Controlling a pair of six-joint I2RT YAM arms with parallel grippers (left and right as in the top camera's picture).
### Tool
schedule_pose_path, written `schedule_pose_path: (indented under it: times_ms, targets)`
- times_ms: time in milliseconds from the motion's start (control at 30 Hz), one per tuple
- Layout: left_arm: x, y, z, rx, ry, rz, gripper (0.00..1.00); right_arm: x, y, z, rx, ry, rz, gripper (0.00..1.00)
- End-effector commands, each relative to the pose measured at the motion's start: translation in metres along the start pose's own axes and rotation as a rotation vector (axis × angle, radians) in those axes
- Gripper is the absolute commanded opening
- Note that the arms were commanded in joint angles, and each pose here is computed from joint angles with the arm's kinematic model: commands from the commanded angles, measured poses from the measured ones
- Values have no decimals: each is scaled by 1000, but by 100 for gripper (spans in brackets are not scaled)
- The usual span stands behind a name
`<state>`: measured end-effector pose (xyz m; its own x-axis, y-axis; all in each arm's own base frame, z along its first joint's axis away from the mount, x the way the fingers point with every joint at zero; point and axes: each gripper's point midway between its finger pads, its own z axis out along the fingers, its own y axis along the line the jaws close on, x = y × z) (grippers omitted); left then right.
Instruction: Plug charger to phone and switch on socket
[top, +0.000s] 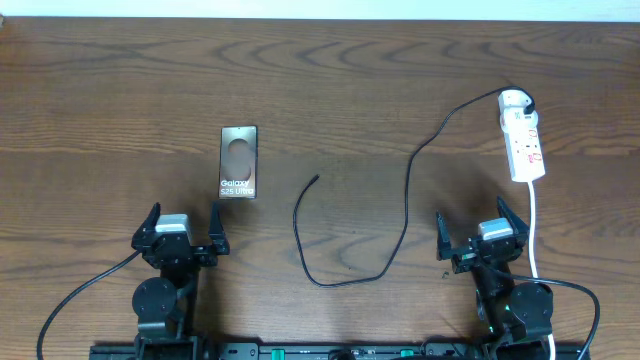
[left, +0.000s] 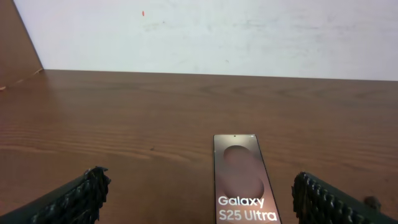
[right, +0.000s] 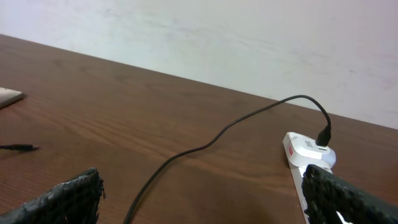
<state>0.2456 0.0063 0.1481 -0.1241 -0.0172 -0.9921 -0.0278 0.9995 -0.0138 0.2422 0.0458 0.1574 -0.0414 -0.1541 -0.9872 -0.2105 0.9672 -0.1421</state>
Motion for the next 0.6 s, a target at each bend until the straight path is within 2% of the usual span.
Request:
schedule_pose_path:
  times_ms: [0,567]
  targets:
    - [18,2,1,-11,57,8,96,1,-1,0,7,1,-7,99]
    - [18,2,1,-10,57,7,96,-1,-2,0,9,-6,-8,99]
